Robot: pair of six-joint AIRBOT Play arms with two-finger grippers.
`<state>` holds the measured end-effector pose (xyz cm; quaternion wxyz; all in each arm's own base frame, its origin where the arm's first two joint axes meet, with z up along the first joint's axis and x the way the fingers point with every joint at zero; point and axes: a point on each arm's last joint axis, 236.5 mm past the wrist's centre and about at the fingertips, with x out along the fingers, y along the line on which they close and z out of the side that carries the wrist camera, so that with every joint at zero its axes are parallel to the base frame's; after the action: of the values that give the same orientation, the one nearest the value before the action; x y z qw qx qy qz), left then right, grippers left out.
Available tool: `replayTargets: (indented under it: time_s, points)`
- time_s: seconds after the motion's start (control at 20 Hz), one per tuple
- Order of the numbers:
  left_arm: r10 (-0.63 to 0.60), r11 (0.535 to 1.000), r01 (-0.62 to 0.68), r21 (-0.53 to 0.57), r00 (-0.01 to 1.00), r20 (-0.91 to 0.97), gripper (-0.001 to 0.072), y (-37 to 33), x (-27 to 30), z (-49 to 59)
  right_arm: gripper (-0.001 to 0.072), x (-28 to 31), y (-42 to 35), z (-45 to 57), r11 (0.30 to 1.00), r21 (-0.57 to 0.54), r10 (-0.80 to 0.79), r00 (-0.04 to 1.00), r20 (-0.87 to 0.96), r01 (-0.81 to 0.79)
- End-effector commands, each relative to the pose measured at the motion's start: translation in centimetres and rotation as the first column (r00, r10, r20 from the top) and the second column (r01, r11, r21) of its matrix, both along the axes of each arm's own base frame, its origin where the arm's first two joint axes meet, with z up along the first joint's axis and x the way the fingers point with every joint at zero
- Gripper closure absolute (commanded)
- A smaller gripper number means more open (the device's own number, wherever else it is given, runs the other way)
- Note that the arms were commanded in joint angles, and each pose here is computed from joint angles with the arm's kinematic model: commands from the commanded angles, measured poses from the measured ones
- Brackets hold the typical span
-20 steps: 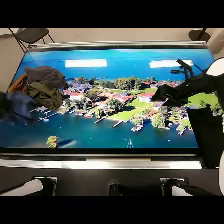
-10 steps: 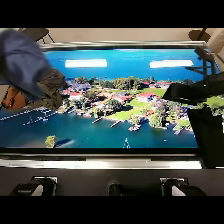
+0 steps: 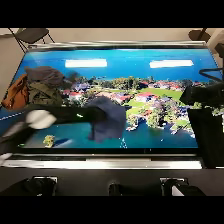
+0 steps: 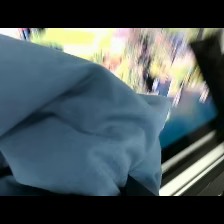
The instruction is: Fold the shirts.
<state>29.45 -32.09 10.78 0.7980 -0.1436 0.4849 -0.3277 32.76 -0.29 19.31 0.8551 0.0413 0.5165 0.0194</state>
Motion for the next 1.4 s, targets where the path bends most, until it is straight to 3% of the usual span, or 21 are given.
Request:
replayTargets:
  time_s: [0.0, 0.05, 0.15, 0.3, 0.45, 0.55, 0.65, 0.8, 1.0, 1.15, 1.2, 1.3, 1.35]
  points:
    - [-0.142, 0.974, 0.175, 0.145, 0.967, -0.211, 0.0675, -4.3, -4.4, -10.3, 0.0035, -0.2, -1.1, 0.1, 0.999, -0.041, -0.021, 1.0, 0.003, 0.022]
    - [-0.141, 0.972, 0.182, 0.151, 0.959, -0.247, 0.0652, -4.7, -4.6, -11.7, 0.0035, -0.2, -1.1, 0.1, 0.999, -0.042, -0.022, 1.0, 0.003, 0.022]
    - [-0.124, 0.978, 0.164, 0.127, 0.953, -0.276, 0.0003, -4.8, -4.0, -11.2, 0.0035, -0.1, -1.1, 0.1, 0.999, -0.04, -0.023, 1.0, 0.003, 0.023]
    - [-0.138, 0.976, 0.165, 0.143, 0.974, -0.182, 0.0012, -1.1, 0.2, -5.7, 0.0035, 0.3, -0.5, -0.7, 1.0, -0.006, -0.029, 0.999, -0.024, 0.029]
    - [-0.004, 0.968, 0.025, 0.249, 0.996, -0.084, 0.0013, 7.1, 5.4, -2.0, 0.0035, 0.2, 3.3, -3.2, 0.988, 0.149, 0.049, 0.994, -0.097, -0.034]
    - [0.052, 0.951, 0.014, 0.31, 0.978, -0.202, 0.0015, 11.8, 4.7, -4.2, 0.0034, -1.5, 6.0, -6.8, 0.963, 0.259, 0.131, 0.972, -0.195, -0.077]
    - [0.051, 0.936, 0.071, 0.344, 0.942, -0.332, 0.0015, 14.2, 2.0, -8.0, 0.0034, -3.9, 6.7, -11.6, 0.951, 0.3, 0.169, 0.934, -0.316, -0.07]
    - [0.023, 0.967, 0.096, 0.237, 0.891, -0.454, 0.0016, 12.1, -1.7, -13.0, 0.0034, -8.5, 8.4, -17.4, 0.924, 0.381, 0.205, 0.85, -0.485, -0.006]
    - [0.052, 0.996, -0.01, 0.083, 0.854, -0.518, 0.0016, 8.5, -3.0, -16.8, 0.0033, -12.0, 10.5, -21.1, 0.882, 0.471, 0.272, 0.792, -0.546, 0.021]
    - [0.057, 0.997, -0.02, 0.07, 0.823, -0.565, 0.0018, 8.0, -3.1, -18.7, 0.0033, -12.3, 10.5, -22.7, 0.885, 0.464, 0.248, 0.795, -0.554, 0.047]
    - [0.065, 0.997, -0.029, 0.072, 0.82, -0.568, 0.0074, 7.9, -2.9, -19.2, 0.0033, -12.3, 10.5, -23.0, 0.886, 0.461, 0.242, 0.797, -0.553, 0.051]
    - [0.095, 0.995, -0.065, 0.073, 0.829, -0.552, 0.0083, 7.8, -1.9, -19.7, 0.0033, -12.3, 10.6, -23.3, 0.885, 0.462, 0.236, 0.801, -0.55, 0.056]
    - [0.108, 0.994, -0.082, 0.072, 0.834, -0.54, 0.0134, 7.8, -1.4, -19.8, 0.0033, -12.3, 10.7, -23.4, 0.883, 0.467, 0.238, 0.803, -0.547, 0.056]
